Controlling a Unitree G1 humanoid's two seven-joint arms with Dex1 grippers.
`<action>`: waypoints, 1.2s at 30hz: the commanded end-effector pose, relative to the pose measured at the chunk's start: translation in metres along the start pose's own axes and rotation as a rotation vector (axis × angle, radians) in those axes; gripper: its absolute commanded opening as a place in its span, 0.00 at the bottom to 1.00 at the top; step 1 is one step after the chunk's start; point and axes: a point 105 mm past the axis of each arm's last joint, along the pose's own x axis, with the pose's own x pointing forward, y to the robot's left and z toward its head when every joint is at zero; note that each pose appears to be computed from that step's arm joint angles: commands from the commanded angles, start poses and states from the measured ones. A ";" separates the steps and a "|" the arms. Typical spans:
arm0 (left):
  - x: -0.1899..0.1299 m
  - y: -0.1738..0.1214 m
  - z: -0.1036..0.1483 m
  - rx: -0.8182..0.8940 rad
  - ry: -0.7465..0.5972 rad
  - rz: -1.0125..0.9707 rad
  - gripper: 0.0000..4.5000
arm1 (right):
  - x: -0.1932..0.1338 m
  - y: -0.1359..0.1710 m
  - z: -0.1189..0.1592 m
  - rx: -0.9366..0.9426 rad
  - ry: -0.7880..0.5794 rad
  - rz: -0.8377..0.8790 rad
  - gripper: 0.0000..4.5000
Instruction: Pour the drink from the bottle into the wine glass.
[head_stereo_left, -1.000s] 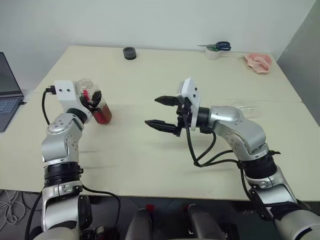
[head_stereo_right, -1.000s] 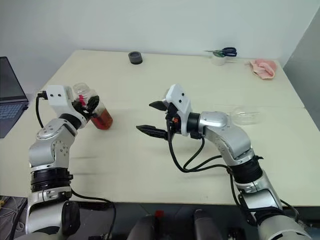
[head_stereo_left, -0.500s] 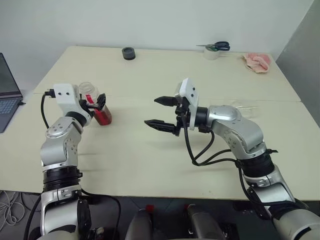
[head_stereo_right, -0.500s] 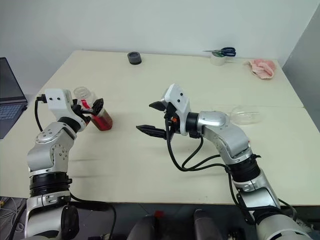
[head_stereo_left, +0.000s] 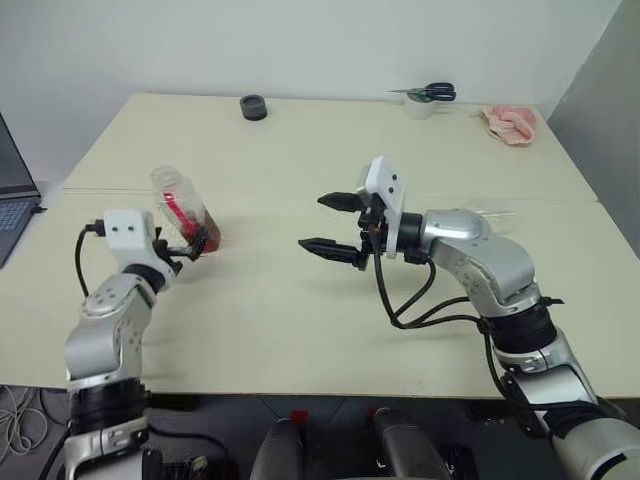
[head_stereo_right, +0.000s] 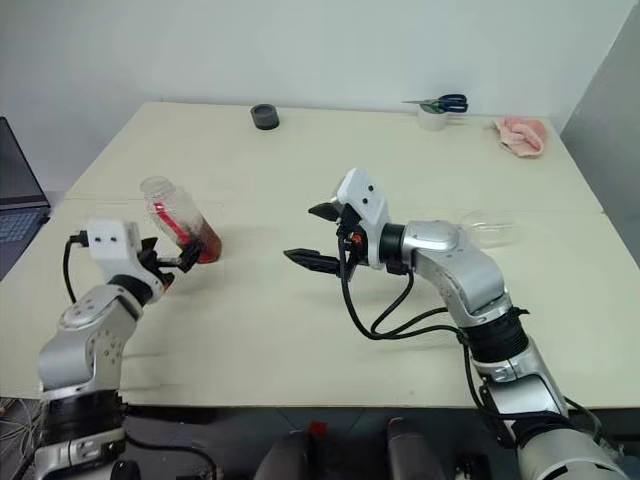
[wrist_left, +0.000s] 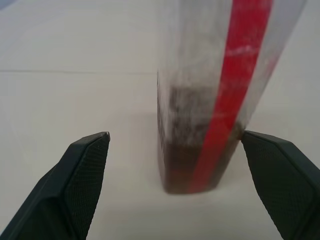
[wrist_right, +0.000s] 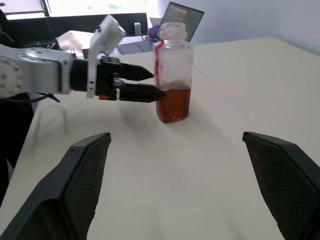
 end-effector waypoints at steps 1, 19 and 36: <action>-0.017 -0.007 -0.002 -0.014 -0.029 -0.052 0.99 | -0.013 -0.013 0.007 -0.030 -0.021 -0.054 1.00; -0.051 -0.155 0.036 0.180 -0.078 -0.855 0.99 | -0.116 -0.076 -0.039 0.666 -0.283 -0.687 1.00; -0.039 -0.175 0.049 0.316 -0.148 -0.940 0.99 | -0.121 -0.087 -0.113 1.253 -0.494 -0.975 1.00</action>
